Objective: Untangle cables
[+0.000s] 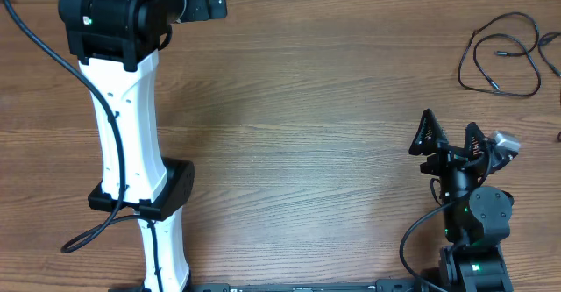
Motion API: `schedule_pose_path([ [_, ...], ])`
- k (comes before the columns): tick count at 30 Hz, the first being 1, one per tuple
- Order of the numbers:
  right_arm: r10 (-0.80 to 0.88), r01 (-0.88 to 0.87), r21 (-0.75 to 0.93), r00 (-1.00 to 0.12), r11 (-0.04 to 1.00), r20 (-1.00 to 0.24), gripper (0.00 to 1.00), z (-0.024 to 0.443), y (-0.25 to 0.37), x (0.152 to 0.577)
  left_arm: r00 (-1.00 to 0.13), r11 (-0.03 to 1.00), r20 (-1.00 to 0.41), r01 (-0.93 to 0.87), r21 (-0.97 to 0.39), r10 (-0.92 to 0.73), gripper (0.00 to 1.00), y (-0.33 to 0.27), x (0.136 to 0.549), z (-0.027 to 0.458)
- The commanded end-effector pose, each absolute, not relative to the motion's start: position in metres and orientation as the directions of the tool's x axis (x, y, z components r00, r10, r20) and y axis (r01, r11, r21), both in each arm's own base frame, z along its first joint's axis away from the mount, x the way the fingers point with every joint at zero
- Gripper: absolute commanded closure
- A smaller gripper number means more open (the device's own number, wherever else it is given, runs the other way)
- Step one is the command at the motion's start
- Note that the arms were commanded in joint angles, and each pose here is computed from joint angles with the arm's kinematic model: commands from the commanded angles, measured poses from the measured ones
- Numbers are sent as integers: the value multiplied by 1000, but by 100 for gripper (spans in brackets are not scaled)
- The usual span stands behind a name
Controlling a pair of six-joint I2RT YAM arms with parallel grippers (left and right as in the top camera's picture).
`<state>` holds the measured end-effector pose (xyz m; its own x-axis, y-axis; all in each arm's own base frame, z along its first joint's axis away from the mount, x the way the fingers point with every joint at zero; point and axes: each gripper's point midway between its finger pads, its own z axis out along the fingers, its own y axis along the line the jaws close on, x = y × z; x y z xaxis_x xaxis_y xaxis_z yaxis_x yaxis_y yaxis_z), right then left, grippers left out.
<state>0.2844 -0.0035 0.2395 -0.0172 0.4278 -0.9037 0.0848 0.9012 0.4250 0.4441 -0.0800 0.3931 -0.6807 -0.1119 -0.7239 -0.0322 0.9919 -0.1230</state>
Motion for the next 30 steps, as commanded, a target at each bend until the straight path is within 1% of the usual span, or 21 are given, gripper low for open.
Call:
schedule_pose_path([
  [1, 430, 120, 424, -32, 898, -902, 0, 230, -5, 282, -682, 990, -724, -5, -141, -107, 0, -89, 441, 395],
  [8, 417, 177, 390, -156, 904, -896, 0, 197, -5, 277, -682, 990, -724, -4, -140, -105, 0, -90, 441, 395],
  [11, 408, 229, 361, -212, 904, -888, 0, 179, -10, 272, -682, 990, -724, -4, -140, -105, 0, -90, 441, 395],
  [13, 401, 265, 334, -266, 905, -877, 0, 164, -13, 267, -682, 990, -724, -3, -140, -105, 0, -90, 441, 395],
  [17, 386, 321, 266, -408, 909, -827, 0, 127, -16, 249, -683, 990, -723, -1, -143, -105, 0, -91, 441, 395],
  [22, 377, 368, 194, -533, 909, -758, 0, 95, -20, 226, -692, 984, -714, 33, -174, -104, 0, -99, 440, 394],
  [24, 376, 372, 183, -553, 910, -744, 0, 90, -20, 222, -695, 982, -712, 45, -186, -103, 0, -102, 439, 394],
  [30, 376, 373, 182, -554, 910, -743, 0, 90, -20, 222, -697, 980, -710, 51, -191, -103, 0, -103, 439, 394],
])
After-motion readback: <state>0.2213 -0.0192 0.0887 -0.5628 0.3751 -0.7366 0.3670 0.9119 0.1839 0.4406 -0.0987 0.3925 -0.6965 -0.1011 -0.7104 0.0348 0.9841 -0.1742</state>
